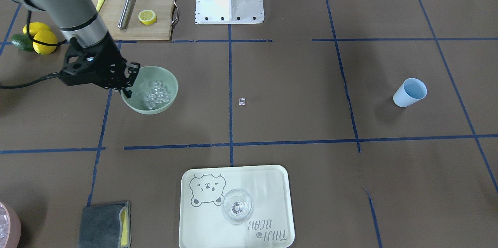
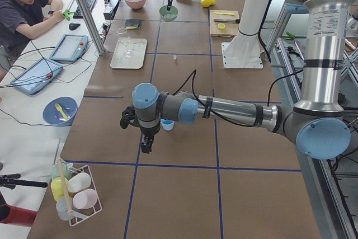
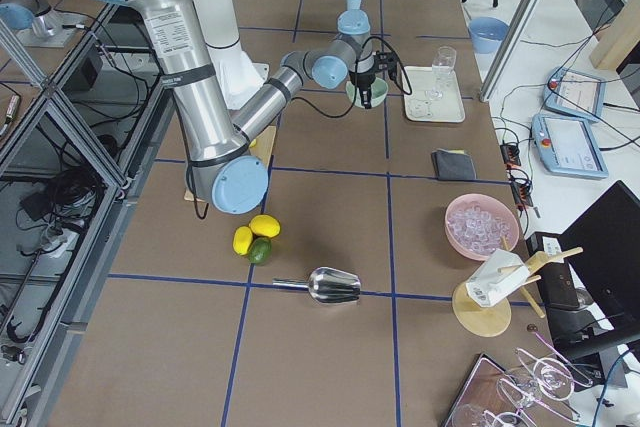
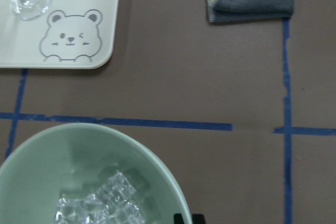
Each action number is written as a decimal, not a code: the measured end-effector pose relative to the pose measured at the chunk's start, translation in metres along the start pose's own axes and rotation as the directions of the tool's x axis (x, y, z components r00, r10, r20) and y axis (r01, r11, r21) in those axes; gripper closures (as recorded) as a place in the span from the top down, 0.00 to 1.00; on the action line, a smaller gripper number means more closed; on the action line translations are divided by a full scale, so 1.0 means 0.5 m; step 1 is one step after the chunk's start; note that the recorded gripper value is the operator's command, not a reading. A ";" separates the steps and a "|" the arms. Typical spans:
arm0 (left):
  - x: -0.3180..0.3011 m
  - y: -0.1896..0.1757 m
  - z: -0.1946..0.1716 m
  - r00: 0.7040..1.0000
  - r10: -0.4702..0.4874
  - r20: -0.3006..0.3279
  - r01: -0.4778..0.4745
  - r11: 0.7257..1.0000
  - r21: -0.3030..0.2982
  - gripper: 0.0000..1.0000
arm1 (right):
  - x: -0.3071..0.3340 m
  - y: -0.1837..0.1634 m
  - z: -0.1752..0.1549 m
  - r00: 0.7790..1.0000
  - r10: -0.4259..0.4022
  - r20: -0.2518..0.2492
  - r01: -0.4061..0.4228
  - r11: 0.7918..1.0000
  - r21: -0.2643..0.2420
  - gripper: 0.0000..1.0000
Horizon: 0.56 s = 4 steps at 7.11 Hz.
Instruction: Pour ice into bowl
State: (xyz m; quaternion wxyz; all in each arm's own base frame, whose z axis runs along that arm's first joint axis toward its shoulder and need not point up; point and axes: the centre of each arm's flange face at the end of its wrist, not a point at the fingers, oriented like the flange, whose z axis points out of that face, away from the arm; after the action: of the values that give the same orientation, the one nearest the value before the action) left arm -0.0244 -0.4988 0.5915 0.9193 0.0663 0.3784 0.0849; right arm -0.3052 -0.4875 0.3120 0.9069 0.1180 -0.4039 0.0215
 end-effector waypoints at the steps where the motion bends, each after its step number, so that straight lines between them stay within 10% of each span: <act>1: -0.003 0.002 0.002 1.000 -0.003 0.001 0.003 1.000 -0.002 1.00 | 0.093 -0.001 0.008 0.999 -0.012 -0.034 0.012 1.000 -0.008 0.00; 4: -0.007 0.006 0.005 1.000 -0.006 0.004 0.006 1.000 -0.003 1.00 | 0.333 0.087 0.070 0.997 0.025 -0.077 -0.029 0.998 -0.061 0.00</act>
State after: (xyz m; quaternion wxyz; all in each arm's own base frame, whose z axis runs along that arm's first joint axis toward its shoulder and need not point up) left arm -0.0255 -0.4965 0.5961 0.9205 0.0638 0.3764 0.0828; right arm -0.2244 -0.4626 0.4660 0.9244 0.0835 -0.3712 0.0257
